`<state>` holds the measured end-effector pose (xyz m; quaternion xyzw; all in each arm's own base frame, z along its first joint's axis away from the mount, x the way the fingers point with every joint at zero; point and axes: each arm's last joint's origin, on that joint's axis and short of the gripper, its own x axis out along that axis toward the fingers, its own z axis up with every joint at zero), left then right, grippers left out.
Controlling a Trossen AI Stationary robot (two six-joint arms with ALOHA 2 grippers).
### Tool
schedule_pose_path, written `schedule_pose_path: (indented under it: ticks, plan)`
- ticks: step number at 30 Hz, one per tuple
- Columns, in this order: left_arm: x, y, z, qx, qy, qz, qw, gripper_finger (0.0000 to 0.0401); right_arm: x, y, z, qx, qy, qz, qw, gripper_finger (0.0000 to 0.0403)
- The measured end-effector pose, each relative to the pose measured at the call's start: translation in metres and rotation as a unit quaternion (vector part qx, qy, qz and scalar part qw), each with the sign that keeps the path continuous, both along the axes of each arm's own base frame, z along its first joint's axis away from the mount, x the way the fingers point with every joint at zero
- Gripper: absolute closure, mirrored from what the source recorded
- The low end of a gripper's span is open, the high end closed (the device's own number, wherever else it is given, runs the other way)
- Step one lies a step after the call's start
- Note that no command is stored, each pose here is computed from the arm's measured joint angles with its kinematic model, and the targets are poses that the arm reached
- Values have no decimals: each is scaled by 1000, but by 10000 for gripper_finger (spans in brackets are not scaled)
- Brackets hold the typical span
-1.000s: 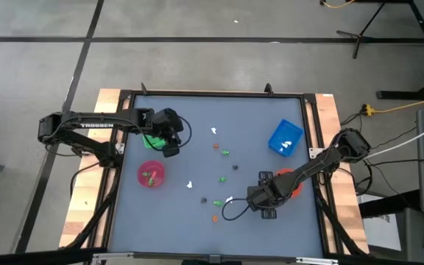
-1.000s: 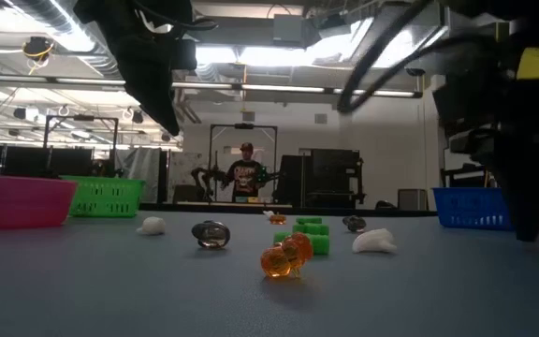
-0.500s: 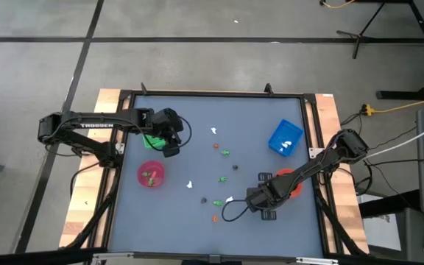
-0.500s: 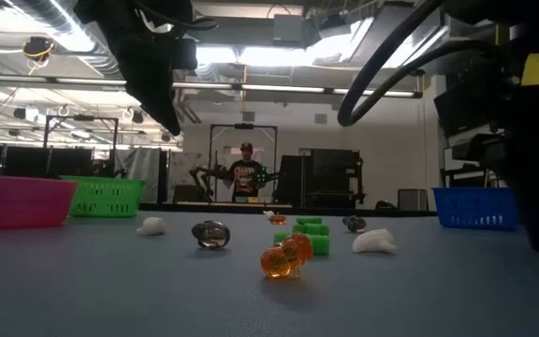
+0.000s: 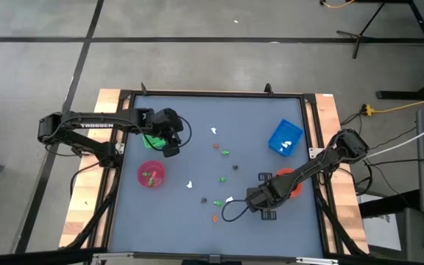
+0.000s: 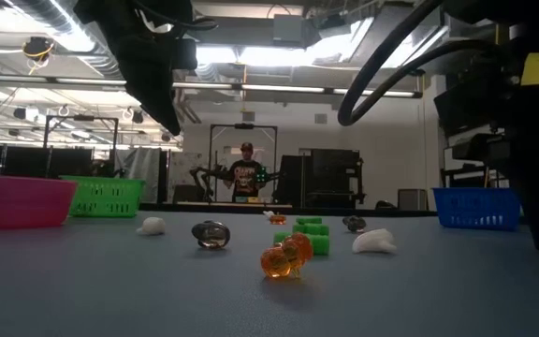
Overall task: Sort Halloween decoration
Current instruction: Put the small orange pumpkin toy into the transparent orange bowl
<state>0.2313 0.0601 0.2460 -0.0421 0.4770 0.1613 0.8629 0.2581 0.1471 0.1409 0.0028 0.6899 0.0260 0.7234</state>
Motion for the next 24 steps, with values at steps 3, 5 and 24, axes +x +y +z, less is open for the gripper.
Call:
schedule_pose_path:
  ticks: [3,5,24]
  plan:
    - [0,0,0,0,0,0,1000,187,2,1,3,-1,1,0,1000,303]
    - [0,0,0,0,0,0,1000,187,4,2,5,0,-1,6,1000,303]
    - [0,0,0,0,0,0,1000,187,19,10,60,-23,9,51,998,302]
